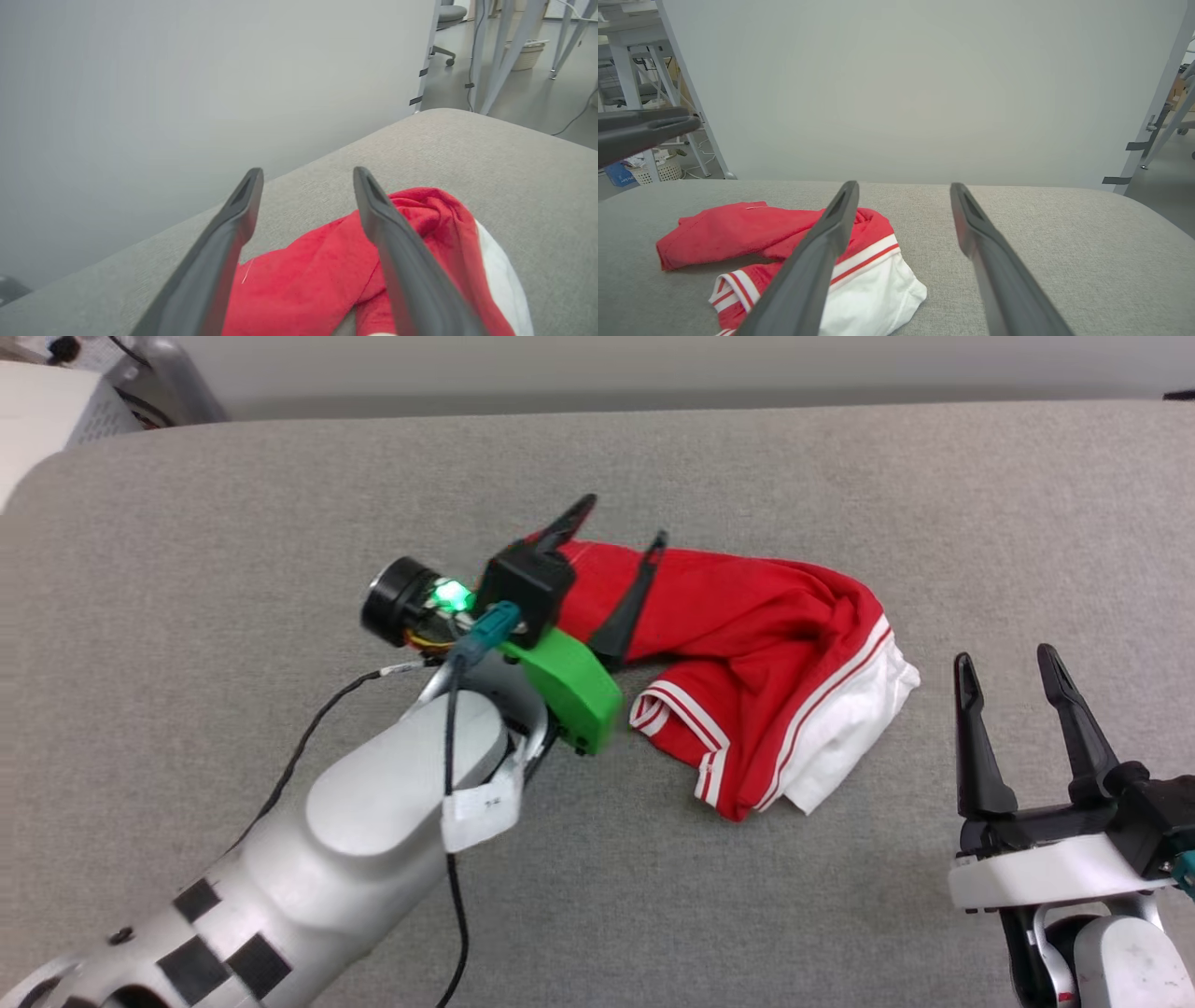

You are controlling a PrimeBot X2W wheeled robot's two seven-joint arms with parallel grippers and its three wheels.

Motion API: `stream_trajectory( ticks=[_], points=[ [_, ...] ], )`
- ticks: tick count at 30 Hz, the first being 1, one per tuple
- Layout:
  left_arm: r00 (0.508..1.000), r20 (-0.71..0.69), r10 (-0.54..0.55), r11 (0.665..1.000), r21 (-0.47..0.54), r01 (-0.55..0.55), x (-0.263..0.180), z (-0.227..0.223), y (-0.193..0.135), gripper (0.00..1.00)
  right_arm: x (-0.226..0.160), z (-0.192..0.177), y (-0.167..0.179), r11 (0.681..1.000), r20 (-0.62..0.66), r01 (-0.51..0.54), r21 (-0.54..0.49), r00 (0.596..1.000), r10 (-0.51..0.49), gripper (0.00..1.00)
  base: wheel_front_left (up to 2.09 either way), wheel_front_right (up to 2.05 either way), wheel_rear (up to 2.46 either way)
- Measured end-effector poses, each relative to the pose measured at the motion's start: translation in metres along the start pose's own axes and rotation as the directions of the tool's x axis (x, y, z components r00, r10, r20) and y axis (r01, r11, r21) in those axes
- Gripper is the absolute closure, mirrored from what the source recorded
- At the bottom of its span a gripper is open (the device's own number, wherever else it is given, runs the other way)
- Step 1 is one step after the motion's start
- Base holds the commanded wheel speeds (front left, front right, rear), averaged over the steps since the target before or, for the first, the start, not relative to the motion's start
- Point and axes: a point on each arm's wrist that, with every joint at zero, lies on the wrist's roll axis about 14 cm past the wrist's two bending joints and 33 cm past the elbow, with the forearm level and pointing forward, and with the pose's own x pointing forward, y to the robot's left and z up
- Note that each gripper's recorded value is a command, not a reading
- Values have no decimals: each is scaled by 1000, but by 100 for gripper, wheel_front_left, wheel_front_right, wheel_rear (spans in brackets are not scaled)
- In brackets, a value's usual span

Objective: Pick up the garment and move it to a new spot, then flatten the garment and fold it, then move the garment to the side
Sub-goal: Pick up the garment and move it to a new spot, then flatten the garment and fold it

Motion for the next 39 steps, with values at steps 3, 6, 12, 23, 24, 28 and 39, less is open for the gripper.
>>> stream_trajectory(
  ticks=[3,6,12,23,24,28,39],
  points=[
    [987,68,147,989,10,-148,-25,22,32,0,-1,8,6,1000,21,-16,4,1000,16,0,0,0,0],
    [954,107,279,959,19,-282,-59,31,58,0,-5,13,10,1000,33,-25,6,999,25,0,0,0,0],
    [845,137,517,853,-5,-521,-132,34,99,0,-12,25,12,999,59,-31,4,998,31,0,0,0,0],
    [749,105,654,756,-45,-653,-208,10,95,0,-27,28,13,999,57,-24,43,998,22,0,0,0,0],
    [757,96,647,763,-51,-645,-209,6,90,0,-30,25,11,999,48,-18,49,999,16,0,0,0,0],
    [782,74,619,786,-57,-616,-211,-5,75,0,-39,18,7,998,22,-1,66,1000,-1,0,0,0,0],
    [790,36,612,790,-56,-610,-217,-22,67,0,-61,-7,8,996,-67,13,84,998,-7,0,0,0,0]
  ],
)
